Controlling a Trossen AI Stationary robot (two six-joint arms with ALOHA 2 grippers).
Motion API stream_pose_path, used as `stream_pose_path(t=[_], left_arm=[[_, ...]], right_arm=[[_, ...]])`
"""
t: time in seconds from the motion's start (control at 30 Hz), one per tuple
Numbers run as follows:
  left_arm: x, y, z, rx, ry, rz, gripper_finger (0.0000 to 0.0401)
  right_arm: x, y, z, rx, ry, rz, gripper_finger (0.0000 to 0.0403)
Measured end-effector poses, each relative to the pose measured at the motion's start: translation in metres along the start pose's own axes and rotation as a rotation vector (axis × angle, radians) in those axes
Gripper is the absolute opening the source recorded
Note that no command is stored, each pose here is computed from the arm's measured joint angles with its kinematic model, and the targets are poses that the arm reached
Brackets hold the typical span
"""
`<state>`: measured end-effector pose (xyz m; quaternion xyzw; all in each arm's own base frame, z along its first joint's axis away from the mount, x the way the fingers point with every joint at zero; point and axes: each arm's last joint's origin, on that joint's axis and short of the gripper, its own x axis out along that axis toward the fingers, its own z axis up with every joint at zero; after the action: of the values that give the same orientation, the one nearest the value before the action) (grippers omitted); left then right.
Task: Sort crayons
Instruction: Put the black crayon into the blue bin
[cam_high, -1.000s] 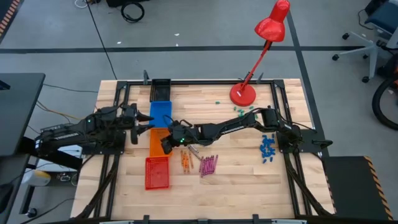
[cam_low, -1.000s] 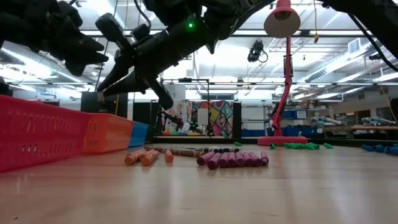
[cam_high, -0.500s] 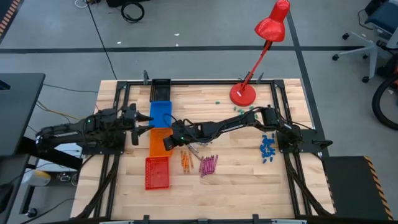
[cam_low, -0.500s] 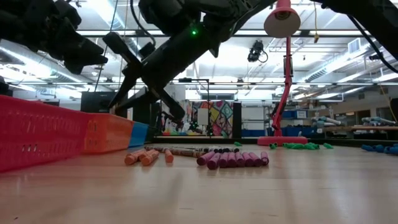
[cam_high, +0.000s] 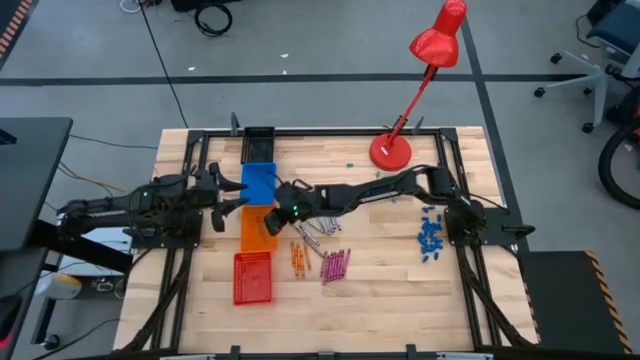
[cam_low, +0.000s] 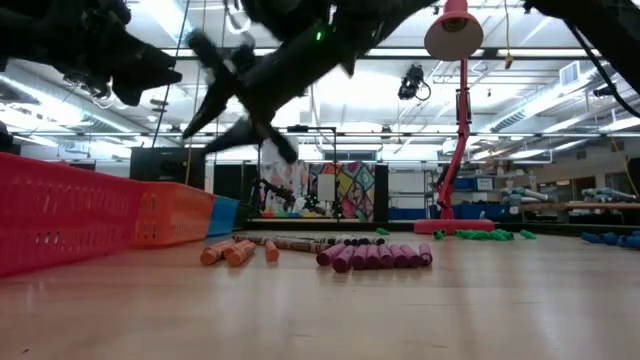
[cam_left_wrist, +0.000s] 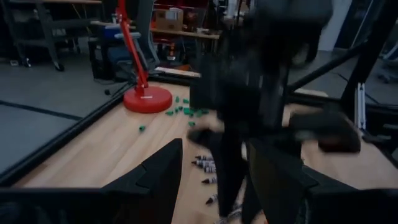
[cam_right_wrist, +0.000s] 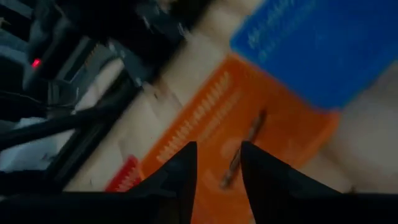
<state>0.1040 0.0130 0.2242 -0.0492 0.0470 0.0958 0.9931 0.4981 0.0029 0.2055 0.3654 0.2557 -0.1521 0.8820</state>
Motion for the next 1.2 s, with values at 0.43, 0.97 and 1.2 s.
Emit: stream_pose_path(t=[0.43, 0.97, 1.2], left_arm=[[0.04, 0.0, -0.02, -0.041, 0.208, 0.08, 0.0192], [0.057, -0.041, -0.019, 0.025, 0.294, 0.075, 0.0192], [0.071, -0.057, -0.007, 0.028, 0.334, 0.163, 0.0192]], right_arm=[[-0.046, 0.011, -0.039, -0.19, 0.301, -0.259, 0.0126], [-0.071, 0.005, -0.084, -0.314, 0.419, -0.631, 0.0126], [-0.072, 0.015, -0.093, -0.381, 0.445, -0.568, 0.0126]])
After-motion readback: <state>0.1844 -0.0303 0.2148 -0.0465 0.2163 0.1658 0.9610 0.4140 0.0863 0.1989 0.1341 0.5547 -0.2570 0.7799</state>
